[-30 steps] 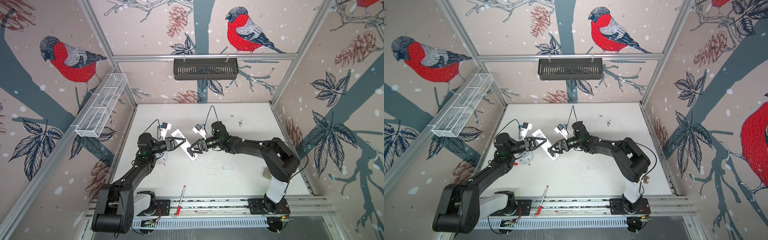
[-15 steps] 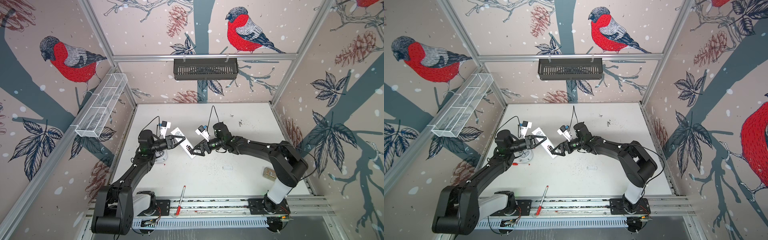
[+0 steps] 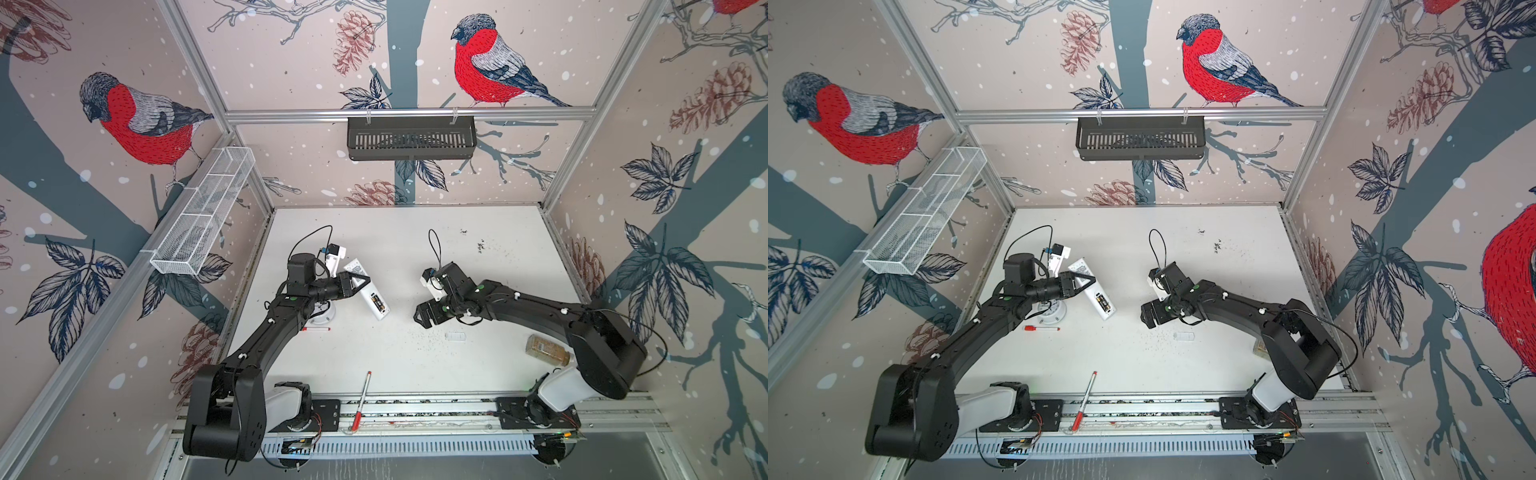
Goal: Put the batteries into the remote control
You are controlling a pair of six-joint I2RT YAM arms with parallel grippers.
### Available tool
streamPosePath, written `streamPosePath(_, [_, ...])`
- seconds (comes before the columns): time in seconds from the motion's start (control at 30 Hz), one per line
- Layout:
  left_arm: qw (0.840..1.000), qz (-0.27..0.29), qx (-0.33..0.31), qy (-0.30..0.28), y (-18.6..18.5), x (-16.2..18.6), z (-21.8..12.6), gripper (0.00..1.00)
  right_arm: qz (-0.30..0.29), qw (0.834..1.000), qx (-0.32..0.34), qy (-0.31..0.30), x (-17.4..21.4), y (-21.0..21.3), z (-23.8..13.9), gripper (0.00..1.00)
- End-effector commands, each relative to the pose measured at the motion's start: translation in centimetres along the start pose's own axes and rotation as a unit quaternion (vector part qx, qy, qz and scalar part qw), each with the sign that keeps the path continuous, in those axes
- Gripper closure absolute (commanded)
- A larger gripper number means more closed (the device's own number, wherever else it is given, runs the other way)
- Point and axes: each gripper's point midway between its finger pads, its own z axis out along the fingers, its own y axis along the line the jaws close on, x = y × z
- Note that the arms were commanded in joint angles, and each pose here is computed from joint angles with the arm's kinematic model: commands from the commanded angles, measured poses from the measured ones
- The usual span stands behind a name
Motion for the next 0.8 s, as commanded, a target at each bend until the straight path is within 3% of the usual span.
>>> streamPosePath(0.0, [1.0, 0.001, -0.017, 0.003, 0.6, 0.7, 1.5, 1.0, 0.025, 0.996, 0.082, 0.012, 1.6, -2.5, -0.5, 0.16])
streamPosePath(0.1, [0.999, -0.011, -0.033, 0.002, 1.7, 1.5, 3.0, 1.0, 0.031, 0.995, 0.094, 0.019, 2.4, -2.7, -0.2, 0.31])
streamPosePath(0.27, [1.0, -0.019, -0.008, 0.009, 1.9, 1.9, 5.2, 1.0, 0.032, 0.992, 0.119, 0.03, 3.3, -2.8, 0.0, 0.45])
streamPosePath(0.77, [0.998, -0.054, 0.018, 0.021, 3.7, 2.2, 9.2, 1.0, 0.041, 0.991, 0.111, 0.06, 5.9, -2.4, 0.9, 0.63])
